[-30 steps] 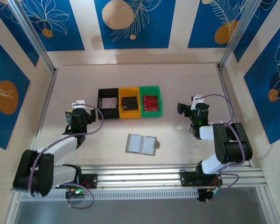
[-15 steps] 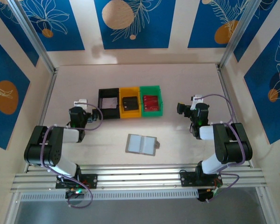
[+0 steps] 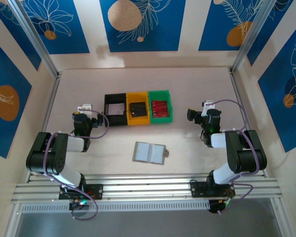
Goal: Take the credit cards out of the card holder
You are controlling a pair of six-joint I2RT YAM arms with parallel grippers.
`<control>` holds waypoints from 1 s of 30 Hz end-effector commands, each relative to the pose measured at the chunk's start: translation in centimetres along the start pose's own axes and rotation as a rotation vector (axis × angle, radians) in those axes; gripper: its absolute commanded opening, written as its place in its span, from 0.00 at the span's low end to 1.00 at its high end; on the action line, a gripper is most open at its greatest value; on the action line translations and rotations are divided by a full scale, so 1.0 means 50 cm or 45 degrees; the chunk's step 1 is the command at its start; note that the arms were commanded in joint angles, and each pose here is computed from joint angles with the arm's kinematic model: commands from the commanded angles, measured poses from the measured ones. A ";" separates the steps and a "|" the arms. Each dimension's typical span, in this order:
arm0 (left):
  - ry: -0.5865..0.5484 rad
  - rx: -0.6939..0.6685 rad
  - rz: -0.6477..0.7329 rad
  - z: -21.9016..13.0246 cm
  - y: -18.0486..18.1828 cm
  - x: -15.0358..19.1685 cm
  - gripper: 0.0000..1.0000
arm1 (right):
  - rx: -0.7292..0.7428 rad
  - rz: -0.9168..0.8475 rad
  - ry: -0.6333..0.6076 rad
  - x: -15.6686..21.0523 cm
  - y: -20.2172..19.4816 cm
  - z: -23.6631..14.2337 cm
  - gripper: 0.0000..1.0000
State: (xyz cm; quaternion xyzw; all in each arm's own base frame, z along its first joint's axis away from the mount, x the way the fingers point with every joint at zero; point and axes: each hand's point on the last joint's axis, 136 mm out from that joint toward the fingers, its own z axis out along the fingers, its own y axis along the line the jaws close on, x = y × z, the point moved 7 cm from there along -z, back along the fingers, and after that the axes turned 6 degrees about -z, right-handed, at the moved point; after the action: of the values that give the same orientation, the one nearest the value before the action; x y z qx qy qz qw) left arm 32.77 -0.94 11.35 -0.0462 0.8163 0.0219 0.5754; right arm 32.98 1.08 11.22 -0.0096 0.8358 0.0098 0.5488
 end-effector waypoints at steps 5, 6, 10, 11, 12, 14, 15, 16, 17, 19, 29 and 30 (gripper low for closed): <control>-0.035 -0.006 0.011 -0.003 -0.002 -0.004 1.00 | -0.007 -0.011 -0.052 -0.013 -0.002 -0.003 0.99; -0.035 -0.006 0.011 -0.003 -0.002 -0.003 1.00 | -0.009 -0.010 -0.053 -0.013 -0.001 -0.003 0.99; -0.036 -0.005 0.011 -0.003 -0.002 -0.004 1.00 | -0.007 -0.010 -0.053 -0.013 -0.002 -0.003 0.99; -0.034 -0.008 0.011 -0.003 -0.001 -0.003 1.00 | -0.008 -0.010 -0.053 -0.013 -0.001 -0.003 0.99; -0.034 -0.006 0.011 -0.003 -0.002 -0.003 1.00 | -0.007 -0.010 -0.052 -0.013 -0.002 -0.003 0.99; -0.033 -0.006 0.011 -0.003 -0.002 -0.003 1.00 | -0.008 -0.010 -0.050 -0.012 -0.001 -0.003 0.99; -0.032 -0.006 0.011 -0.003 -0.002 -0.002 1.00 | -0.008 -0.011 -0.053 -0.013 -0.001 -0.003 0.99; -0.033 -0.004 0.011 -0.003 -0.003 -0.003 1.00 | -0.007 -0.010 -0.054 -0.013 -0.002 -0.003 0.99; -0.033 0.004 0.013 -0.003 -0.004 -0.004 1.00 | -0.007 -0.010 -0.053 -0.013 -0.001 -0.003 0.99; -0.023 0.033 0.026 -0.001 -0.009 -0.003 1.00 | -0.008 -0.011 -0.054 -0.014 -0.001 -0.003 0.99; -0.022 0.039 0.027 0.000 -0.010 -0.004 1.00 | -0.007 -0.010 -0.052 -0.013 -0.002 -0.003 0.99; -0.021 0.040 0.028 -0.001 -0.010 -0.003 1.00 | -0.007 -0.011 -0.053 -0.013 -0.001 -0.003 0.99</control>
State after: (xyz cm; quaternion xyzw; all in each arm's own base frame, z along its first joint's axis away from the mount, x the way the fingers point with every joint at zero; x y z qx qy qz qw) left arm 32.78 -1.05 11.42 -0.0414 0.8151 0.0210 0.5775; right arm 32.98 1.05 11.22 -0.0096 0.8358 0.0106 0.5488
